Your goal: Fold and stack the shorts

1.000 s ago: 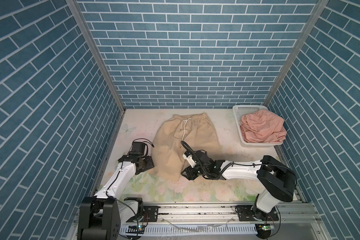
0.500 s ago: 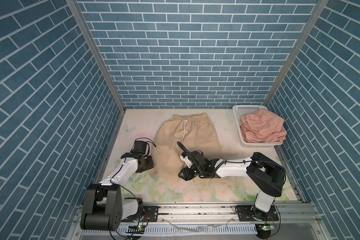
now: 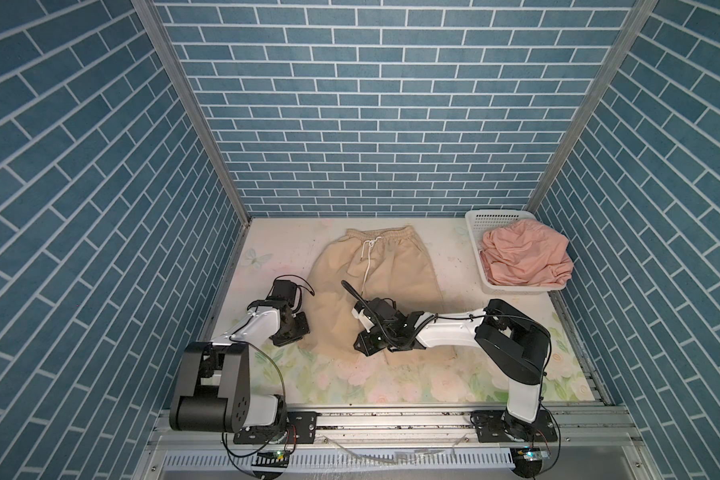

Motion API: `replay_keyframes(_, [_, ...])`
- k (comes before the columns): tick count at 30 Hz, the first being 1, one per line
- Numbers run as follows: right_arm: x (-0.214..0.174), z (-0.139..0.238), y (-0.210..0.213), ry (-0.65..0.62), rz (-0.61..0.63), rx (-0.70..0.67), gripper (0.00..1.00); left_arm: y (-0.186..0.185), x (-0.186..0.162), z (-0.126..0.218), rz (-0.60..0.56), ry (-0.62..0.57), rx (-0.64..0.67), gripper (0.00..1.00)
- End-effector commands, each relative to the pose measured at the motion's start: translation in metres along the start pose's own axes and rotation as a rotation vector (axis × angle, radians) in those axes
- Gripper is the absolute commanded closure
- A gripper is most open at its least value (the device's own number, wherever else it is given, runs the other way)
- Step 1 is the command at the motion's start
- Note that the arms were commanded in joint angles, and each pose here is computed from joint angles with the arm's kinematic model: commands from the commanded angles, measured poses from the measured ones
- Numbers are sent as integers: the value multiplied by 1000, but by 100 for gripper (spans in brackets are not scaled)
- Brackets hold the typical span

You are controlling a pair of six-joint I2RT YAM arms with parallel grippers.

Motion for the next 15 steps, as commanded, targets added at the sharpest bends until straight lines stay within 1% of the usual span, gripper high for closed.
replay_keyframes(1, [-11, 14, -7, 84, -9, -94, 98, -1, -26, 4, 59, 62, -79, 100])
replay_keyframes(3, [-12, 28, -9, 89, -18, -118, 100, -7, -40, 6, 115, 71, -175, 100])
replay_keyframes(5, [-16, 39, -14, 110, -37, -139, 100, -10, -55, 9, 160, 81, -227, 100])
replay_keyframes(6, [-19, 46, -19, 130, -47, -153, 100, -9, -64, 12, 167, 84, -223, 100])
replay_keyframes(8, [-23, 56, -26, 161, -59, -186, 100, -5, -76, 21, 167, 44, -185, 100])
replay_keyframes(10, [-25, 65, -30, 174, -60, -206, 100, -1, -84, 32, 175, -6, -152, 100])
replay_keyframes(12, [-28, 71, -31, 187, -59, -214, 100, 3, -87, 42, 197, -50, -147, 98])
replay_keyframes(13, [-28, 73, -30, 190, -56, -210, 100, 4, -87, 47, 212, -64, -154, 94])
replay_keyframes(14, [-29, 76, -30, 192, -57, -213, 100, 2, -86, 52, 222, -76, -171, 82])
replay_keyframes(15, [-30, 80, -30, 193, -56, -214, 97, 0, -83, 59, 221, -92, -182, 72])
Point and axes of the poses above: each gripper's point midway between its finger pads, its own z axis back along the fingers, its own y axis along the line the jaws close on, x = y × z, the point moved 4 cm from there along z, back along the fingers, and after that the axes turned 4 degrees about z, right-handed, at the moved point
